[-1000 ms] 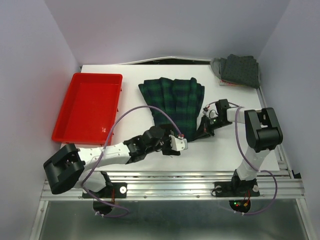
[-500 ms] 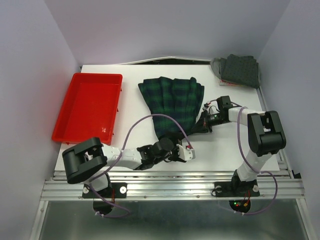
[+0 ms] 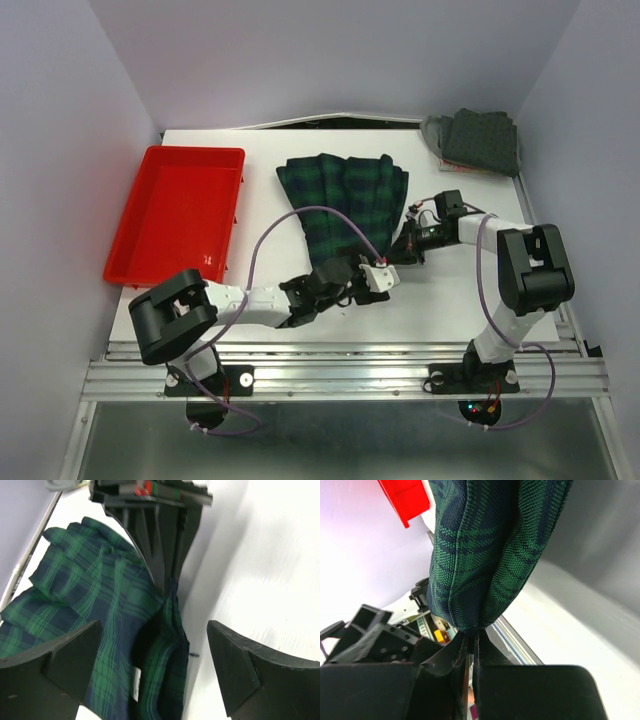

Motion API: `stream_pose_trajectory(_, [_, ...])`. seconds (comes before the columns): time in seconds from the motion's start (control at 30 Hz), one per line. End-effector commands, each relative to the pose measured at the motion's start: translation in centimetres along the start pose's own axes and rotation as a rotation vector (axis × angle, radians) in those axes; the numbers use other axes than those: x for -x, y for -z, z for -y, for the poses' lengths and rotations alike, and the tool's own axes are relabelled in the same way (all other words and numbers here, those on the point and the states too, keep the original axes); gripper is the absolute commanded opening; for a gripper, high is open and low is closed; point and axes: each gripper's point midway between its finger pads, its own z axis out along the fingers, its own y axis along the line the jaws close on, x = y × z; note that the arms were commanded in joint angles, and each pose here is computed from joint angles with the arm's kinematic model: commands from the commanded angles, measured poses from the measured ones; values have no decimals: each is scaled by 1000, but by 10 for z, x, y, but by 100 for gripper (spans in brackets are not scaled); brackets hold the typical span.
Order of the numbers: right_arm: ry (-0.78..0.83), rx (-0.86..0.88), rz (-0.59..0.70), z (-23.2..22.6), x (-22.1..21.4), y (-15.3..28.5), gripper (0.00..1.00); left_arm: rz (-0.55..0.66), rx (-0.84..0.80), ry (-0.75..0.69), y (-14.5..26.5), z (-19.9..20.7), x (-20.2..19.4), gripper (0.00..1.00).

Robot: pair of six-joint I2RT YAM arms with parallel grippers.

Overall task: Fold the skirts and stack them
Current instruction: Fold the skirt

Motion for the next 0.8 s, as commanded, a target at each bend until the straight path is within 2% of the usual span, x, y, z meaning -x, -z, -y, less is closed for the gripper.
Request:
stream_pose_trajectory(0.0, [60,42,19,-17,-1,7,1,84,-54,139,-12,-4,32,99])
stream_pose_trajectory(0.33, [58,61,22,-26,0,10,1,34,-86,166,-46,-7,20,99])
stream_pose_trajectory(0.53, [41,80,21,-35,0,12,1,-42,-99,148,-52,2,-9,99])
stream_pose_trajectory(0.77, [-1,97,13,-43,-2,15,1,-167,68,115,-38,-18,-49,98])
